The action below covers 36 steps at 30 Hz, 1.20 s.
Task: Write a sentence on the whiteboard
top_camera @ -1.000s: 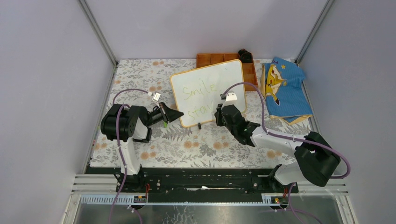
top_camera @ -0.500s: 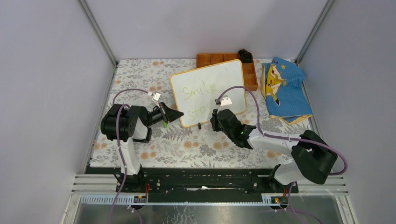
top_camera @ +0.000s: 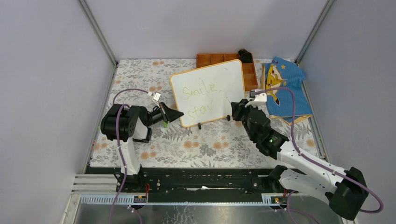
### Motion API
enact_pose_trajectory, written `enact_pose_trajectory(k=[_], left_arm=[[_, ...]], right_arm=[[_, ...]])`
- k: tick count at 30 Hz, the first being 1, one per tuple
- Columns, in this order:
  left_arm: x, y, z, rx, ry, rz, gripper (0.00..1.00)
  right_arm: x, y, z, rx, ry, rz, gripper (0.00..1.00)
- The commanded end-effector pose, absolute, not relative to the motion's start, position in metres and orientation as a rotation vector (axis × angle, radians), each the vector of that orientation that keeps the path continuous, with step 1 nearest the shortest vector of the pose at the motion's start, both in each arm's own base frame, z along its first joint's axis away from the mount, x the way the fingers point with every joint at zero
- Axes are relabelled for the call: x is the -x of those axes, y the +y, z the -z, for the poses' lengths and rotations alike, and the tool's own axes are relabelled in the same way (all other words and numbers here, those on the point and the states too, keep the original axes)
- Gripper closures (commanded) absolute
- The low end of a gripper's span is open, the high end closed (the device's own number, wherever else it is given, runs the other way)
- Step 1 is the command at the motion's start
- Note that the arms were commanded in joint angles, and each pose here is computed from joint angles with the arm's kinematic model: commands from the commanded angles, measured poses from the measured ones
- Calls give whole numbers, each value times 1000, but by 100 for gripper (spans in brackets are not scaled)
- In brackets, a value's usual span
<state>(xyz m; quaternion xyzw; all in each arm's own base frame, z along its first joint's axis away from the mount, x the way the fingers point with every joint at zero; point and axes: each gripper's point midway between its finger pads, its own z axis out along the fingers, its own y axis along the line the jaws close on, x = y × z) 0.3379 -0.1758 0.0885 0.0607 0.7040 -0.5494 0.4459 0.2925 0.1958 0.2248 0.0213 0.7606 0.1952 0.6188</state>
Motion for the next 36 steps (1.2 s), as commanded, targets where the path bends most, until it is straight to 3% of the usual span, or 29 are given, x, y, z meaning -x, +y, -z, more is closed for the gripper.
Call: enact_pose_trajectory(k=[1, 23, 36], left_arm=[[-340, -174, -70, -83, 1823, 1343, 100], [-340, -175, -70, -87, 1826, 1342, 100], [-340, -175, -70, -86, 1827, 1343, 100]], right_arm=[[-296, 170, -221, -125, 1705, -359, 100], [-334, 236, -203, 19, 1770, -426, 100], [-363, 235, -205, -24, 1770, -363, 100]])
